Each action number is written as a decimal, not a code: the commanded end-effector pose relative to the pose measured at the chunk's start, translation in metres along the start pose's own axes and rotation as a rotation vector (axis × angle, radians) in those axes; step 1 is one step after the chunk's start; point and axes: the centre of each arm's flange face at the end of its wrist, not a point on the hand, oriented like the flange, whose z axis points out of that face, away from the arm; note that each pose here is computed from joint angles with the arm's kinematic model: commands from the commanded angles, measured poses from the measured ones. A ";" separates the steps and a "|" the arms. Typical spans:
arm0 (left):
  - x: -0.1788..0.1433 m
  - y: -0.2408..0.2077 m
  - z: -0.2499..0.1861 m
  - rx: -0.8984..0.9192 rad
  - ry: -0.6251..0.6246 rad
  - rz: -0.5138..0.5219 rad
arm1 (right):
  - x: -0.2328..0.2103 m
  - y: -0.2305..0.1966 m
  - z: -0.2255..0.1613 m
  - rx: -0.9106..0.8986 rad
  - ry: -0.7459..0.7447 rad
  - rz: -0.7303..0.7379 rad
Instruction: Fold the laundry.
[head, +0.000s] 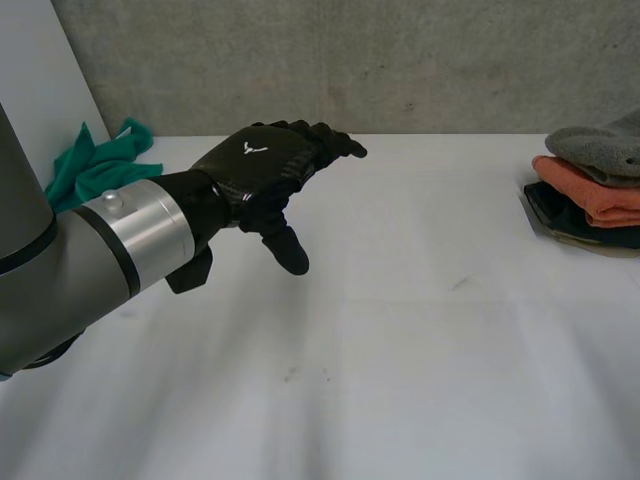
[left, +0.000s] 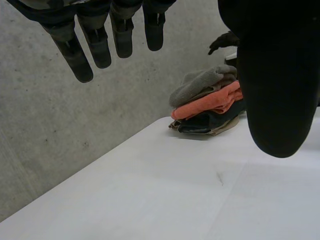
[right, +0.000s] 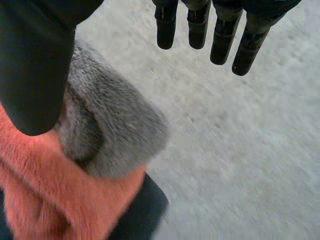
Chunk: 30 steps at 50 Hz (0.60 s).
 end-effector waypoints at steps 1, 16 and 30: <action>0.000 -0.003 -0.001 0.008 -0.002 0.003 | 0.054 -0.014 -0.033 -0.140 0.186 -0.178; -0.012 -0.009 0.002 0.054 -0.063 0.025 | -0.069 -0.174 0.011 0.312 0.228 -0.212; -0.107 -0.011 0.009 0.193 -0.415 0.100 | -0.287 -0.119 -0.104 0.128 -0.369 0.135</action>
